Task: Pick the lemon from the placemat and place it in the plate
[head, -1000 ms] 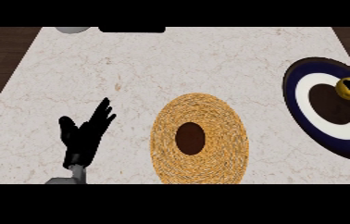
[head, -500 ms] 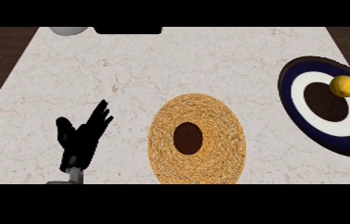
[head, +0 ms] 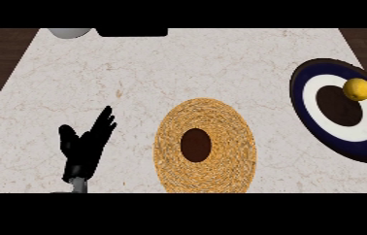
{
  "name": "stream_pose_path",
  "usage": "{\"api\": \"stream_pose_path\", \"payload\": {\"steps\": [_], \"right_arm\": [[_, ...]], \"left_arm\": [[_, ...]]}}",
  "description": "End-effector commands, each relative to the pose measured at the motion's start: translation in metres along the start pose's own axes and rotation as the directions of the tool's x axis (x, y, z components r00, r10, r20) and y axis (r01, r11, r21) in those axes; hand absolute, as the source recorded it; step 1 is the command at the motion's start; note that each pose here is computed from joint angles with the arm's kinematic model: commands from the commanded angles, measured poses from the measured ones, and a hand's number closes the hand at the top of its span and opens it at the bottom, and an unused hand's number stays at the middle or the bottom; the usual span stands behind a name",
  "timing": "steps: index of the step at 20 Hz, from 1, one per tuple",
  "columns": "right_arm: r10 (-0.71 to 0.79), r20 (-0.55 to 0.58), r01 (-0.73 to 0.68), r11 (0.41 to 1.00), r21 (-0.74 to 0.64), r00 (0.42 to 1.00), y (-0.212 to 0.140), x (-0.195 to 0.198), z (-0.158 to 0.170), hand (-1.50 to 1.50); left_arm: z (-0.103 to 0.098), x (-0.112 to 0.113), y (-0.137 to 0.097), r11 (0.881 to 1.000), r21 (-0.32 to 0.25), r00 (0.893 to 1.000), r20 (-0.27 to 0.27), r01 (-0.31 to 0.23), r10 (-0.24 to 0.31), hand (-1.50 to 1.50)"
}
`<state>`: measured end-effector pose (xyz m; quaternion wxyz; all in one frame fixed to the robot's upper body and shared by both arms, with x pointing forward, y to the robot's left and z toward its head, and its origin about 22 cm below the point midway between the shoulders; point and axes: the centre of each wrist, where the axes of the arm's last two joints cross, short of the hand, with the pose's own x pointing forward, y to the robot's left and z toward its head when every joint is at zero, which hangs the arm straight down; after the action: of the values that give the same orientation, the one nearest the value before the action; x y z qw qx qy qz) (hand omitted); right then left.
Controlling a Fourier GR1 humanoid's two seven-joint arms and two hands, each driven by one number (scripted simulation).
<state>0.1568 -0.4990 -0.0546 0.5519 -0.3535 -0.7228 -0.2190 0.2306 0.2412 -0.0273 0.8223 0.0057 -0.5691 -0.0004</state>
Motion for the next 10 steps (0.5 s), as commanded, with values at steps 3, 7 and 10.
{"api": "stream_pose_path", "payload": {"steps": [3,7,10], "right_arm": [[0.088,-0.017,-0.087,0.995,0.056,0.996,-0.034,-0.004,0.054,-1.5],[0.111,-0.009,-0.11,0.991,0.072,0.994,-0.026,0.003,0.068,-1.5],[0.123,-0.025,-0.121,0.991,0.063,0.992,-0.031,0.001,0.087,-1.5]], "left_arm": [[0.002,-0.011,-0.004,1.0,-0.005,1.0,-0.013,-0.01,0.01,0.0],[-0.018,-0.005,0.006,1.0,0.001,1.0,-0.026,0.003,-0.003,0.0],[-0.001,0.006,0.005,1.0,0.011,1.0,-0.019,-0.001,0.001,0.0]]}}
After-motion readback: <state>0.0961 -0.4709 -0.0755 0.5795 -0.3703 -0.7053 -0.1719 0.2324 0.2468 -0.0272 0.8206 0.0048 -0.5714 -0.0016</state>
